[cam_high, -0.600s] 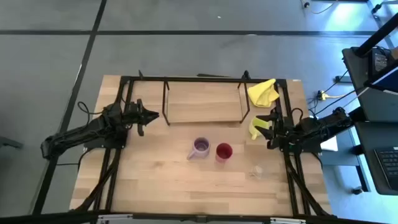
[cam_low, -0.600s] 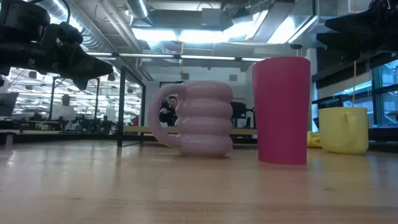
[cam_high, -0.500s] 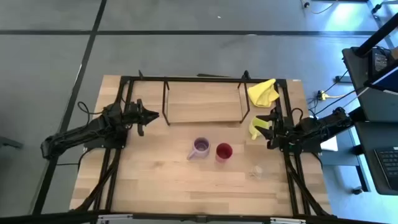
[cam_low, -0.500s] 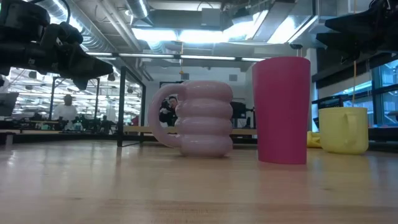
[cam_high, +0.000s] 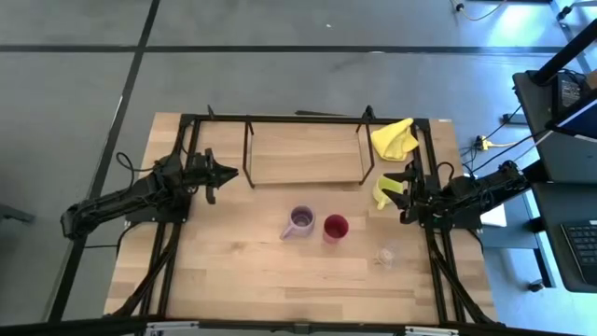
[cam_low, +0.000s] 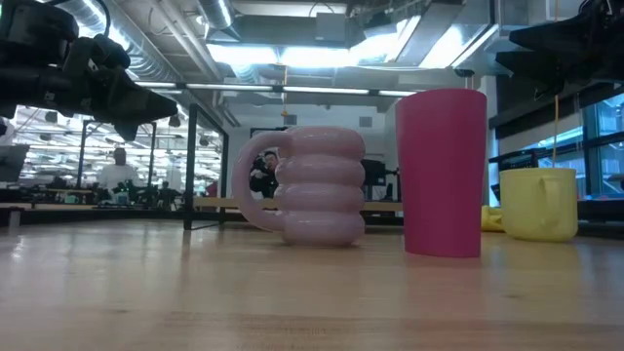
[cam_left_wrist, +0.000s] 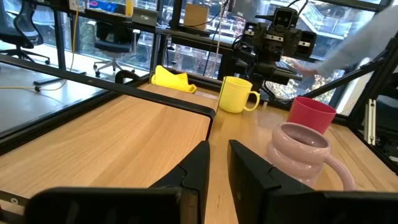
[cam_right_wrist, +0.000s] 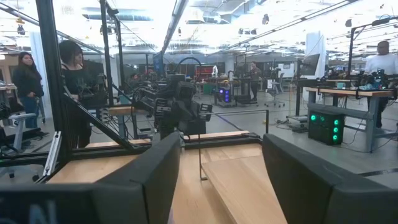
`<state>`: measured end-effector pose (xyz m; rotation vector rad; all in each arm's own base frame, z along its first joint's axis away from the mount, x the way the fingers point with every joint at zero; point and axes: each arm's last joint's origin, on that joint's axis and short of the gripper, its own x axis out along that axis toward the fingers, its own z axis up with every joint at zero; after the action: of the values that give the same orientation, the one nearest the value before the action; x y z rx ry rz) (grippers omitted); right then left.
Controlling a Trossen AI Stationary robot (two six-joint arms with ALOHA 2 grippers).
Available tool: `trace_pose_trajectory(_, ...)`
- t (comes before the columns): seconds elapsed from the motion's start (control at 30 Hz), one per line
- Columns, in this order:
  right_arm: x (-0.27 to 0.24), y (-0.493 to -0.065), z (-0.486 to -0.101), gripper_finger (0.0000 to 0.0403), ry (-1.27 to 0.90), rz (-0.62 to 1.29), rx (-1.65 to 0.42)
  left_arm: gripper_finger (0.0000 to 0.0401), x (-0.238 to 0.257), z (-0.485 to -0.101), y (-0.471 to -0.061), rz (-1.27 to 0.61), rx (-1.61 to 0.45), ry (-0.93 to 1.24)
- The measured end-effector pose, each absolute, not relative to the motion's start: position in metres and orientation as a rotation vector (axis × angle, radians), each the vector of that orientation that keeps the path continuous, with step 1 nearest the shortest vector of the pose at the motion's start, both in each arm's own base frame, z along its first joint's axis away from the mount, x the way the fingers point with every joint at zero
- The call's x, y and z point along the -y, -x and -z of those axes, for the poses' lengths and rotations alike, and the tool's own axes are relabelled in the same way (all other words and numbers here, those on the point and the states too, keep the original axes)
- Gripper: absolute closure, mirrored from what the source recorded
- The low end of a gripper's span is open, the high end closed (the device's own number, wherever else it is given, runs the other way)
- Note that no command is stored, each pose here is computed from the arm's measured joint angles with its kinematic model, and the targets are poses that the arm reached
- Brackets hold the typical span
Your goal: Stack small to large cups/mugs on shelf
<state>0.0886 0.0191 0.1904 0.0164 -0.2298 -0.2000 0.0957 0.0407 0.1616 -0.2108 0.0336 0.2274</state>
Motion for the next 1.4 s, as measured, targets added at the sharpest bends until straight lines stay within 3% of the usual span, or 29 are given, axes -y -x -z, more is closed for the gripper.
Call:
trace_pose_trajectory(1.03, -0.019, -0.089, -0.19, 0.0175, -0.015, 0.2, 0.231, 0.0349, -0.041, -0.162, -0.096, -0.228, -0.033, 0.211)
trace_pose_trajectory(1.4, -0.015, -0.081, -0.211, 0.0175, -0.069, 0.258, 0.435, 0.0349, -0.041, -0.162, -0.096, -0.227, -0.033, 0.211)
